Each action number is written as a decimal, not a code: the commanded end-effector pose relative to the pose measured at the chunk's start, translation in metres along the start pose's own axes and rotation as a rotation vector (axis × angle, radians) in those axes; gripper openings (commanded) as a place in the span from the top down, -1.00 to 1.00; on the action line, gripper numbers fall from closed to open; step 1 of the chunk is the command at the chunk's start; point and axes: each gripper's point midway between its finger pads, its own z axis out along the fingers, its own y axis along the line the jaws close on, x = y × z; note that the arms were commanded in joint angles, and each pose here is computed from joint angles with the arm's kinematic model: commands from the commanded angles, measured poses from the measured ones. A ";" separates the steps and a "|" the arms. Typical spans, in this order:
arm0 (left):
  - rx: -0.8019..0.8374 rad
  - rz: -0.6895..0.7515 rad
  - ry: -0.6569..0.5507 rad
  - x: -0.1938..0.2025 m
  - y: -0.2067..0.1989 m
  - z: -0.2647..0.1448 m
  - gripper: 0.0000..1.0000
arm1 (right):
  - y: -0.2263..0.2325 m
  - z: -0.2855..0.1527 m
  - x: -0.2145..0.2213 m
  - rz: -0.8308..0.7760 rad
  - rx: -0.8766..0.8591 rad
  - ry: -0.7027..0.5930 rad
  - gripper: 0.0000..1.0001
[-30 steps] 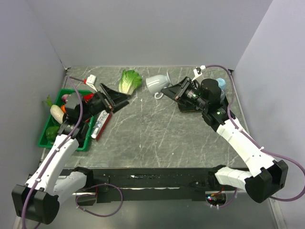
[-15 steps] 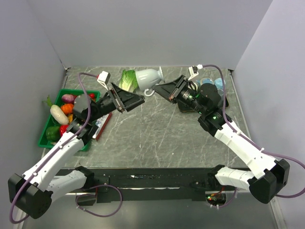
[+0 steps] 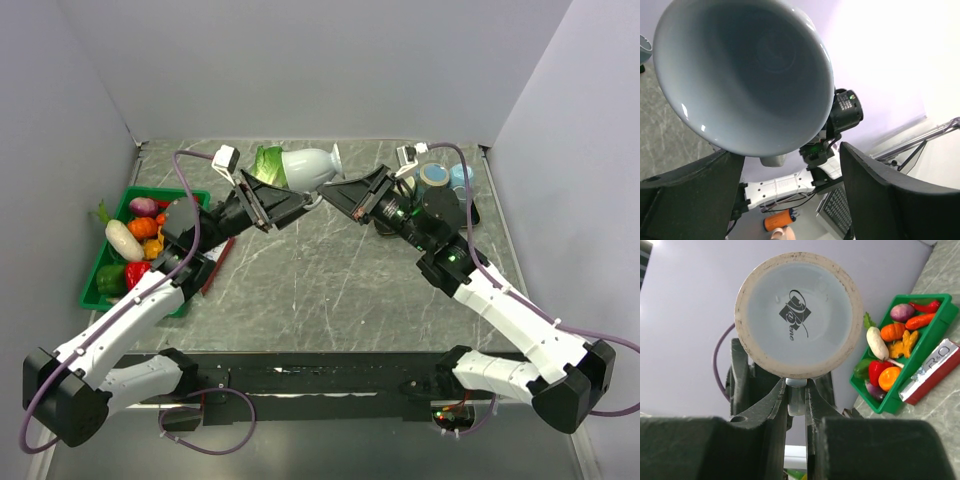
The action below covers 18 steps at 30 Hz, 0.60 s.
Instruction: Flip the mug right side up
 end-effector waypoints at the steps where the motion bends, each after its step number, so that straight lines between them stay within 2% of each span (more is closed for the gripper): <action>1: 0.096 0.010 -0.055 -0.009 -0.031 -0.001 -0.56 | 0.046 -0.011 -0.015 -0.073 -0.147 -0.084 1.00; 9: 0.105 -0.126 -0.044 -0.008 -0.033 0.001 -0.39 | 0.027 -0.009 -0.005 -0.101 -0.112 -0.085 1.00; 13: 0.099 -0.163 -0.056 -0.008 -0.030 0.003 -0.20 | 0.020 -0.006 0.000 -0.094 -0.099 -0.081 1.00; 14: 0.096 -0.165 -0.059 -0.008 -0.030 0.003 -0.10 | 0.020 -0.006 0.001 -0.089 -0.102 -0.082 1.00; 18: 0.074 -0.154 -0.066 -0.008 -0.028 0.007 0.04 | 0.013 -0.004 0.004 -0.063 -0.084 -0.088 1.00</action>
